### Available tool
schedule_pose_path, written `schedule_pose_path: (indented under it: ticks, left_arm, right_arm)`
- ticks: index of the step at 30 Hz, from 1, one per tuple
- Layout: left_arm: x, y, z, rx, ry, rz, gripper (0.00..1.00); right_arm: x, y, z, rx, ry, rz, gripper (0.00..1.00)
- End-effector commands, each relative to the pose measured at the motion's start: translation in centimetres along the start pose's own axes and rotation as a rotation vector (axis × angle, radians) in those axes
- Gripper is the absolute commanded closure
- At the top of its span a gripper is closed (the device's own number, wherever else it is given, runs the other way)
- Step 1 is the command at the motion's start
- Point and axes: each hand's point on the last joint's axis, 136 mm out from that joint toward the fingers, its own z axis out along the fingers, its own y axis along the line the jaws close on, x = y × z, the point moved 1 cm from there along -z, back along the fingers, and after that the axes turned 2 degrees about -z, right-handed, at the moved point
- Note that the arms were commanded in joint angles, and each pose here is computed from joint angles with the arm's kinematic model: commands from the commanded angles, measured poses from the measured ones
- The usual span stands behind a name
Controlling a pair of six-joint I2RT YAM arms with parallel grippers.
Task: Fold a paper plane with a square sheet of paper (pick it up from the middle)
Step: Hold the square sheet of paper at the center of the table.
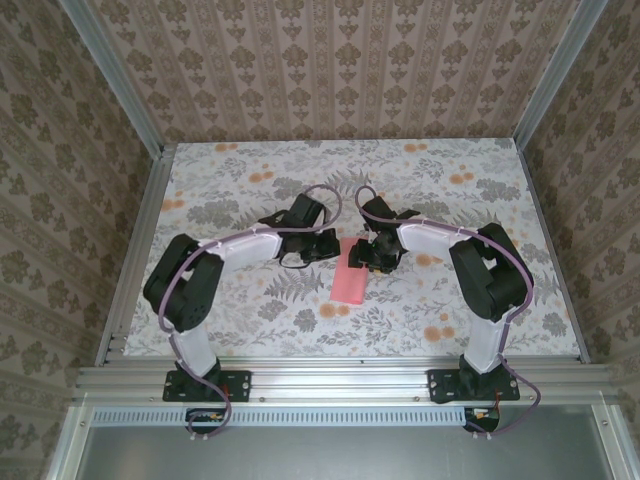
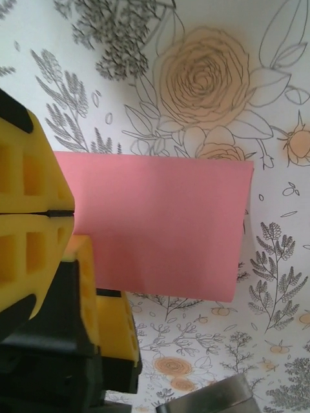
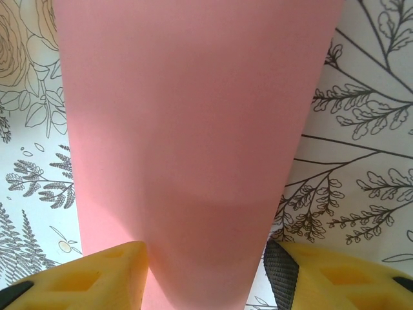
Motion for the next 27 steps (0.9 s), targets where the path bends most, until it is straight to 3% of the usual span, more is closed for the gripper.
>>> schedule_pose_path:
  ticks: [1, 18, 27]
  left_arm:
    - [0.6, -0.8, 0.9, 0.006, 0.056, -0.007, 0.95]
    - [2.1, 1.6, 4.2, -0.1, 0.14, -0.029, 0.98]
    - [4.0, 4.5, 5.9, -0.188, 0.197, -0.042, 0.99]
  right_arm:
    - [1.4, -2.9, 1.9, 0.124, 0.055, 0.036, 0.44]
    - [1.6, -2.8, 2.0, 0.12, 0.062, 0.05, 0.44]
    - [1.0, -2.0, 1.7, 0.089, 0.036, 0.04, 0.42]
